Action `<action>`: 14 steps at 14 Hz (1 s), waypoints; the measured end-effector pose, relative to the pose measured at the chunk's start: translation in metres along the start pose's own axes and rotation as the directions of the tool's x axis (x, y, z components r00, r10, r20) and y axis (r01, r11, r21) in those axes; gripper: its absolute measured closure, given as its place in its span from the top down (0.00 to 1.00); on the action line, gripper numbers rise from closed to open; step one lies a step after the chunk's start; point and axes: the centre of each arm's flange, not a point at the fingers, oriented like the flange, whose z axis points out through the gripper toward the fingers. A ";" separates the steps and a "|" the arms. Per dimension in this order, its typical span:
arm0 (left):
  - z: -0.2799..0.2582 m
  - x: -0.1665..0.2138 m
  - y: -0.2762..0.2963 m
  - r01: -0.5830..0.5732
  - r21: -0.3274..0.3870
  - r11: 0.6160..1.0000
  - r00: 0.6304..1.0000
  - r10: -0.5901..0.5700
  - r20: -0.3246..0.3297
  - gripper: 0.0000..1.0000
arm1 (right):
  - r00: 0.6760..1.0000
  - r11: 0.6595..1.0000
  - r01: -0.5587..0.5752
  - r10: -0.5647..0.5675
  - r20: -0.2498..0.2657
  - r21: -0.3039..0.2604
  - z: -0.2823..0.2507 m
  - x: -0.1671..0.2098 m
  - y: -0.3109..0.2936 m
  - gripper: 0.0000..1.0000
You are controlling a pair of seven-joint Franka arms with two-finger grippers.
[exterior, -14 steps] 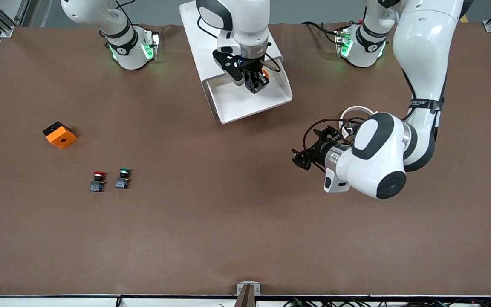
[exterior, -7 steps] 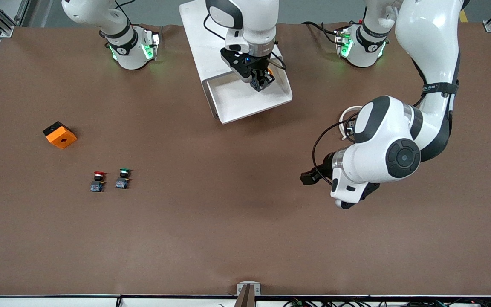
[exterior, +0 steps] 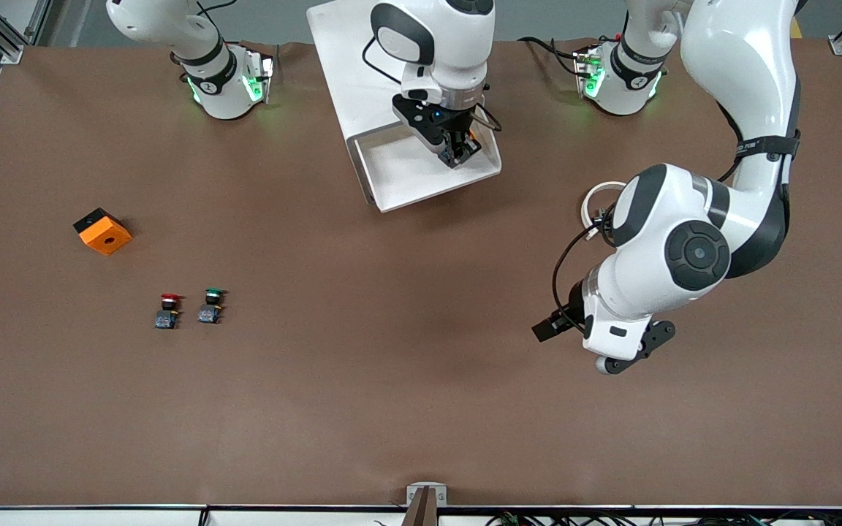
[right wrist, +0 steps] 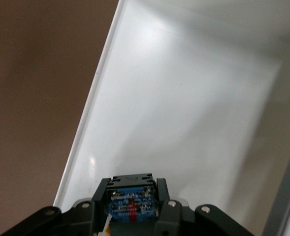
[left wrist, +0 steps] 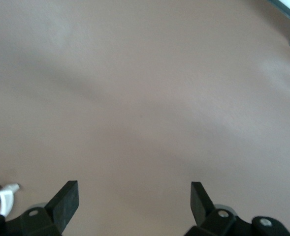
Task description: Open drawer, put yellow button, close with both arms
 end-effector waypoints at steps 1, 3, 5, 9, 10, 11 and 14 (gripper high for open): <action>0.001 -0.002 0.001 -0.011 0.014 1.000 1.000 0.012 -0.013 1.00 | 1.000 1.000 -0.002 0.002 0.000 0.003 -0.001 0.000 -0.002 0.42; 0.003 -0.007 0.005 -0.028 0.029 0.999 0.999 0.029 -0.028 1.00 | 1.000 1.000 -0.004 0.004 0.001 0.007 -0.001 0.001 -0.004 0.42; 0.004 -0.009 0.007 -0.032 0.031 0.999 0.999 0.033 -0.028 1.00 | 1.000 1.000 -0.004 0.004 0.002 0.010 -0.001 0.000 -0.005 0.42; 0.013 -0.010 0.005 -0.034 0.044 0.998 0.999 0.034 -0.017 1.00 | 1.000 1.000 0.000 0.000 0.006 0.019 0.000 -0.002 -0.006 0.42; 0.013 -0.011 0.005 -0.034 0.045 0.998 0.999 0.035 -0.016 1.00 | 1.000 1.000 0.001 -0.001 0.006 0.019 0.000 -0.003 -0.006 0.42; 0.014 -0.011 0.005 -0.034 0.046 0.998 0.999 0.035 -0.015 1.00 | 1.000 1.000 0.002 -0.002 0.006 0.018 0.001 -0.004 -0.006 0.42; 0.017 -0.012 0.005 -0.036 0.050 0.998 0.999 0.037 -0.012 1.00 | 1.000 1.000 0.005 -0.005 0.005 0.015 0.005 -0.006 -0.006 0.42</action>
